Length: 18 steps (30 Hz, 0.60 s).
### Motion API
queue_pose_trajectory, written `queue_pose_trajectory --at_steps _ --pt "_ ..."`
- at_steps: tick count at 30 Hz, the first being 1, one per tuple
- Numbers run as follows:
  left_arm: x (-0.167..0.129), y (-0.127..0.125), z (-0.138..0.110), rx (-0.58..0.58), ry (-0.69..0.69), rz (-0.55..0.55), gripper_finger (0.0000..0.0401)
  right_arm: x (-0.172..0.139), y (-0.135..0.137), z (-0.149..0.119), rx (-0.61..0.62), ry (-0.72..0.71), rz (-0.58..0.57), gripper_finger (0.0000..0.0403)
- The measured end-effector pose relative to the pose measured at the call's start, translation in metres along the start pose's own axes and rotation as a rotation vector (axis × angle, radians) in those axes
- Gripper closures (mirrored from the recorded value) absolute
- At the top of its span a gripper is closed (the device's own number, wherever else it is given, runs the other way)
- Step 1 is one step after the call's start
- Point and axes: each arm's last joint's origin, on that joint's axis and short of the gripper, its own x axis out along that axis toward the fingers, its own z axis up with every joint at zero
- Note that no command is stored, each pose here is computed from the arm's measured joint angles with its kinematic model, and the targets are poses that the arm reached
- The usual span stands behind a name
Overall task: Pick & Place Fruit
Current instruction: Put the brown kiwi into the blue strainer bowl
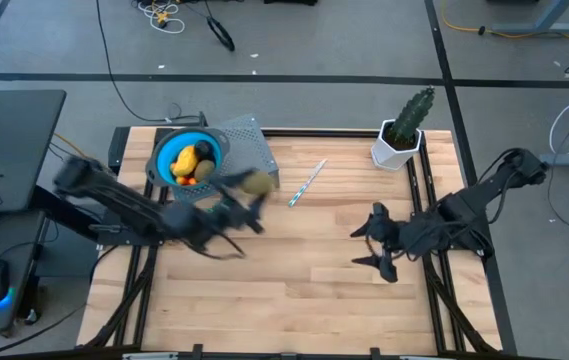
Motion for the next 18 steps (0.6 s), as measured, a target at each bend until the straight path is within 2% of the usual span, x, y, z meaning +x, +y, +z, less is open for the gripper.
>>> queue_pose_trajectory --at_steps 4,7,12,15,18 --pt "-0.022 0.056 -0.026 -0.237 0.036 0.038 0.0113 0.013 -0.001 -0.015 0.013 0.026 -0.008 0.0084" --pt "-0.034 0.081 -0.049 -0.321 0.152 0.116 0.0111 0.023 -0.003 -0.024 0.024 0.016 -0.009 0.0084" --pt "-0.044 0.103 -0.078 -0.423 0.252 0.240 0.0112 0.034 -0.005 -0.030 0.059 -0.050 0.018 0.0084" --pt "-0.047 0.109 -0.088 -0.455 0.359 0.374 0.0106 0.035 -0.005 -0.030 0.065 -0.063 0.025 0.0084" --pt "-0.047 0.109 -0.088 -0.479 0.365 0.391 0.0092 0.036 -0.005 -0.031 0.062 -0.060 0.024 0.0084"
